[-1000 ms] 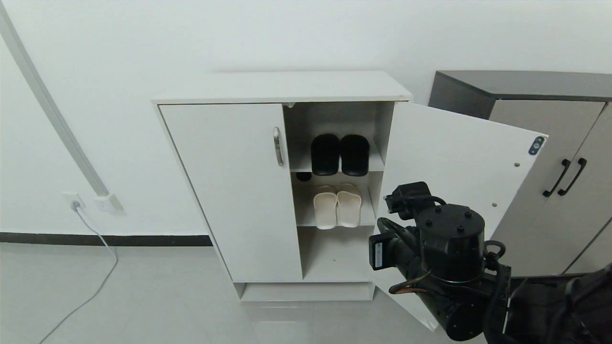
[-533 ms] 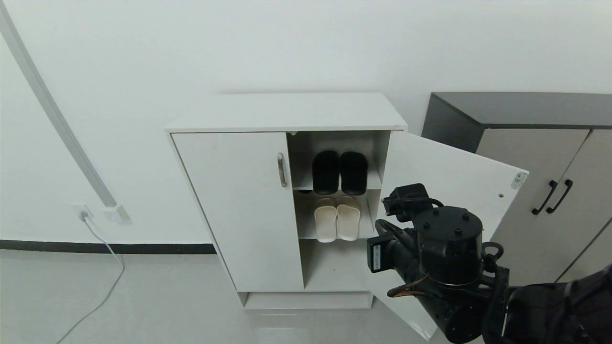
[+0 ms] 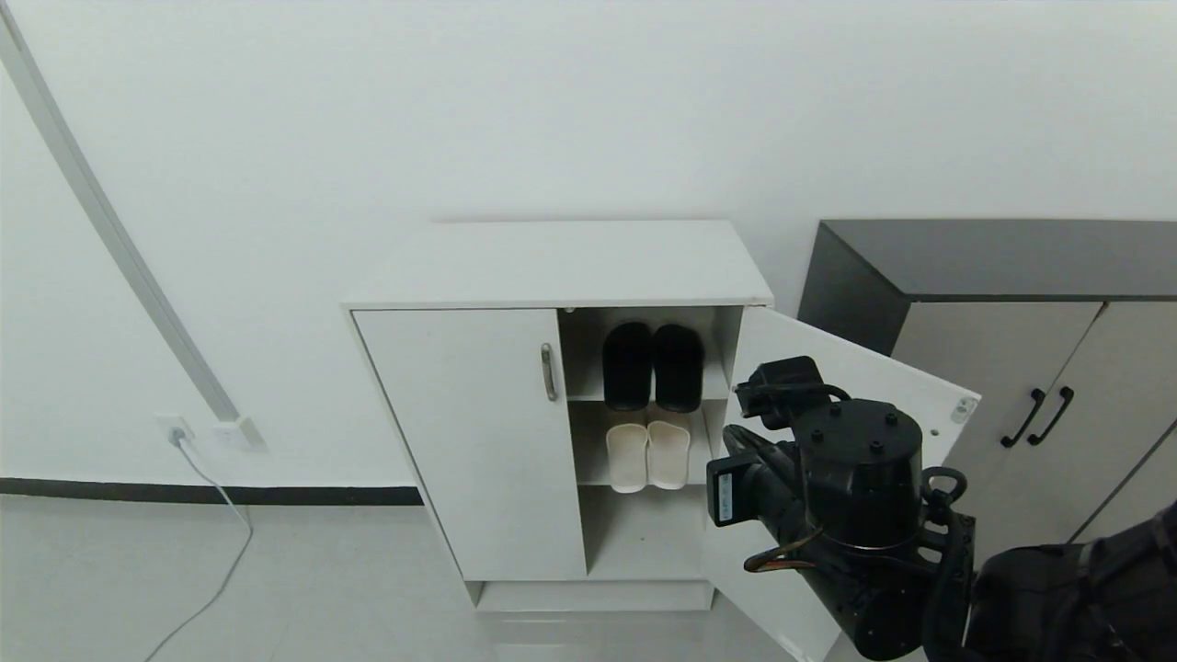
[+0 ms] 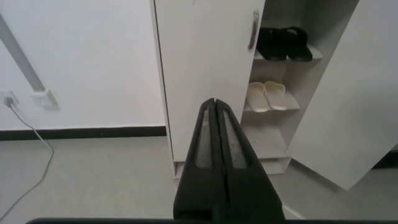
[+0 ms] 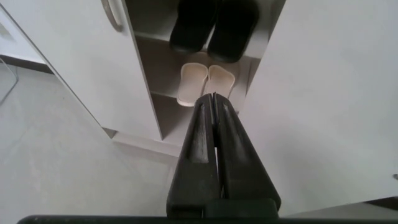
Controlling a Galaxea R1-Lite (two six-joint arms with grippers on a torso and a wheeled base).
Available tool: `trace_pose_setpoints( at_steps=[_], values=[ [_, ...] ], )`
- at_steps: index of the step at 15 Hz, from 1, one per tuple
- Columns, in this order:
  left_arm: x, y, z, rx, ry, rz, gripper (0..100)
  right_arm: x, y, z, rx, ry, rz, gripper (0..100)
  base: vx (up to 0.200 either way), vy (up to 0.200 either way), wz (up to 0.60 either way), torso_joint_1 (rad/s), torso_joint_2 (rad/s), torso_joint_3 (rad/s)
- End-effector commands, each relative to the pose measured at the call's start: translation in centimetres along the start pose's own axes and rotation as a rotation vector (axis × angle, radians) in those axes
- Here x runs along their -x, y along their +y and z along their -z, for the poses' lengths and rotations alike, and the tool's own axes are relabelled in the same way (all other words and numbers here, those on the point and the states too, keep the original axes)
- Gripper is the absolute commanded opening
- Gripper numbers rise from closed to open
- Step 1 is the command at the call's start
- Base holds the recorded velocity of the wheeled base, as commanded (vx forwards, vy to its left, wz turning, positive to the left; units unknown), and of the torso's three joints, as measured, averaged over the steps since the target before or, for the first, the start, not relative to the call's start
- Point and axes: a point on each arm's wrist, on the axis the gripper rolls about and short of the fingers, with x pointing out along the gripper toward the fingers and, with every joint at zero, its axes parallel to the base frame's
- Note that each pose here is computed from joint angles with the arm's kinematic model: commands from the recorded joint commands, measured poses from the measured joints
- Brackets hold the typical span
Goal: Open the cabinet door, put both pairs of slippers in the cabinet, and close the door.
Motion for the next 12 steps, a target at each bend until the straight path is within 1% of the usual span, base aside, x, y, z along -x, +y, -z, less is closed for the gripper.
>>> trace_pose_setpoints(
  at_steps=[1,9,12],
  values=[
    [0.00,0.00,0.00,0.000,0.000,0.000,0,-0.04,0.04,0.09,0.003,0.002,0.000,0,0.000,0.000,0.00,0.222,-0.55,-0.320],
    [0.00,0.00,0.00,0.002,0.000,0.000,0,0.06,-0.08,0.38,0.006,0.008,0.000,0,0.000,0.000,0.00,0.259,-0.58,-0.325],
    [-0.01,0.00,0.00,0.002,0.002,0.000,0,0.04,-0.06,0.43,0.008,0.009,0.001,0,0.000,0.000,0.00,0.196,-0.43,-0.237]
  ],
)
